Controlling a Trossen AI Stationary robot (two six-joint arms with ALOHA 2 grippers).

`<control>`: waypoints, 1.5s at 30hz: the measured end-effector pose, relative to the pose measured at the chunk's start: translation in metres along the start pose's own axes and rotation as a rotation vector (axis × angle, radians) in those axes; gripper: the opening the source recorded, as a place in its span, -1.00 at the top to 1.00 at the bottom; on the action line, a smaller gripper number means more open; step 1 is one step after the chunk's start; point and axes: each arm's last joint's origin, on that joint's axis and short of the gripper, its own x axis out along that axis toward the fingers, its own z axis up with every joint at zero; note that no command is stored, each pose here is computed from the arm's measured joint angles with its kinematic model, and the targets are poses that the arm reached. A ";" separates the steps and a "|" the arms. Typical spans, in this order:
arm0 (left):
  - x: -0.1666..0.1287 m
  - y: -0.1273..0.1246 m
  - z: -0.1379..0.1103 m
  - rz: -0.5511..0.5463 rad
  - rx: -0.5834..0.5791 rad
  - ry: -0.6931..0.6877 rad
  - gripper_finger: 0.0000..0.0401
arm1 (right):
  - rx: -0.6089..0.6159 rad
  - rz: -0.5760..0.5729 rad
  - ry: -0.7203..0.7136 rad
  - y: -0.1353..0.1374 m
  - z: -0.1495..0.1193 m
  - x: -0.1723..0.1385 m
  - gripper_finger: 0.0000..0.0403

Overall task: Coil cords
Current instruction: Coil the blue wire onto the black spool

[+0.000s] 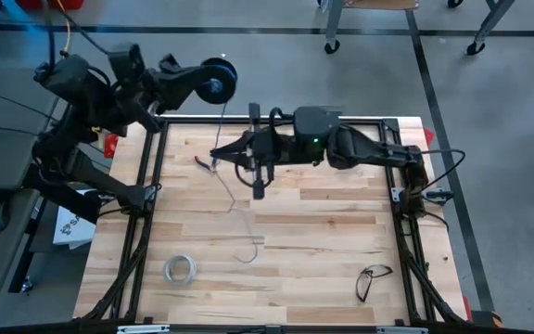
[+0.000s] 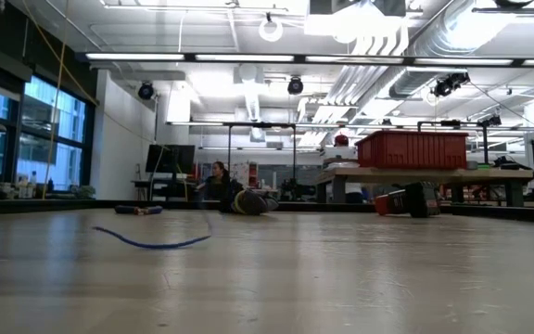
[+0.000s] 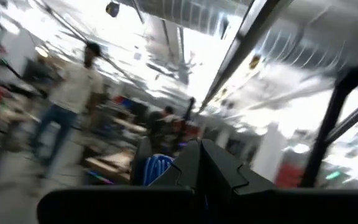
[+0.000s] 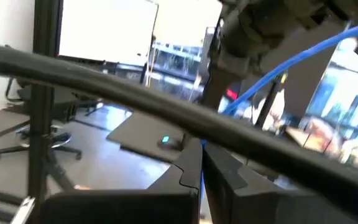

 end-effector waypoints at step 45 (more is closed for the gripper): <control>0.006 -0.033 -0.048 -0.038 -0.717 0.317 1.00 | -0.226 -0.021 -0.214 -0.019 0.007 0.006 1.00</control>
